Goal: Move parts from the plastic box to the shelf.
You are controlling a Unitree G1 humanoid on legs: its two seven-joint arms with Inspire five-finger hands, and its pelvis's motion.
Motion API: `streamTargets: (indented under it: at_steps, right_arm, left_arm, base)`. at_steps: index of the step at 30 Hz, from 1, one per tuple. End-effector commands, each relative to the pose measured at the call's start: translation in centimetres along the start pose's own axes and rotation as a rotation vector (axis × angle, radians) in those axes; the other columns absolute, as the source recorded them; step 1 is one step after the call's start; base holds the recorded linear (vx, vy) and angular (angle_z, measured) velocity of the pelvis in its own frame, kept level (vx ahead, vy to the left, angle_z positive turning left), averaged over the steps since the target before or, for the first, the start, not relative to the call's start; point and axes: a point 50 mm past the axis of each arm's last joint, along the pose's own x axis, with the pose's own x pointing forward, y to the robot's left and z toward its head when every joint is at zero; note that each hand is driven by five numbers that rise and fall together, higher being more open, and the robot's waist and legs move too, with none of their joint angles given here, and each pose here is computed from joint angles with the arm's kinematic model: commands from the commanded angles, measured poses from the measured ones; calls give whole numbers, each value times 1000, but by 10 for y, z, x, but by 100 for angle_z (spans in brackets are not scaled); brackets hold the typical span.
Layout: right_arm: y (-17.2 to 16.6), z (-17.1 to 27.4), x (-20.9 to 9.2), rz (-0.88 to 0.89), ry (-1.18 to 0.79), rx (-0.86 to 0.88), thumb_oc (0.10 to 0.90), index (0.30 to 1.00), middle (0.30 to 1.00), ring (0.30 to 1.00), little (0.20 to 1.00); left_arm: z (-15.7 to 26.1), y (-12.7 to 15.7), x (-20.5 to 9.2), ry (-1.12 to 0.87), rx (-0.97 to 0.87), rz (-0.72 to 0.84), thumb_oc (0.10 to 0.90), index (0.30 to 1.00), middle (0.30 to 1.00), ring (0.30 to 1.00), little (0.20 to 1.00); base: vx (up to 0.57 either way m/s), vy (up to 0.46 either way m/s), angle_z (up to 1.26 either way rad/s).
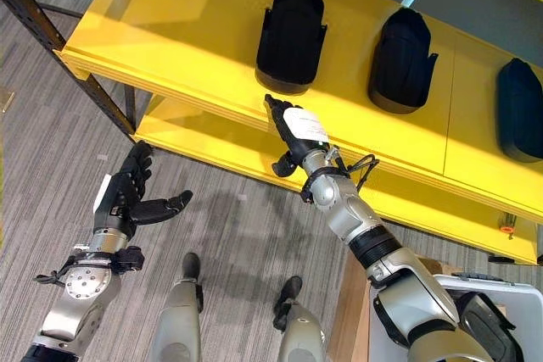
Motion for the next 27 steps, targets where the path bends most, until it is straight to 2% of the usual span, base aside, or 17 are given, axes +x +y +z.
streamTargets:
  at_steps: [1, 27]
  right_arm:
    - [-44, 39, 25, -153, -141, -59, 900, 1000, 1000, 1000, 1000]
    - [-69, 35, 36, -217, -96, -115, 900, 1000, 1000, 1000, 1000]
  left_arm:
    - [40, -4, 4, -223, 6, -40, 900, 1000, 1000, 1000, 1000]
    - [39, -3, 5, -220, -7, -47, 900, 1000, 1000, 1000, 1000]
  base:
    - [0, 0, 0]
    - [1, 0, 0]
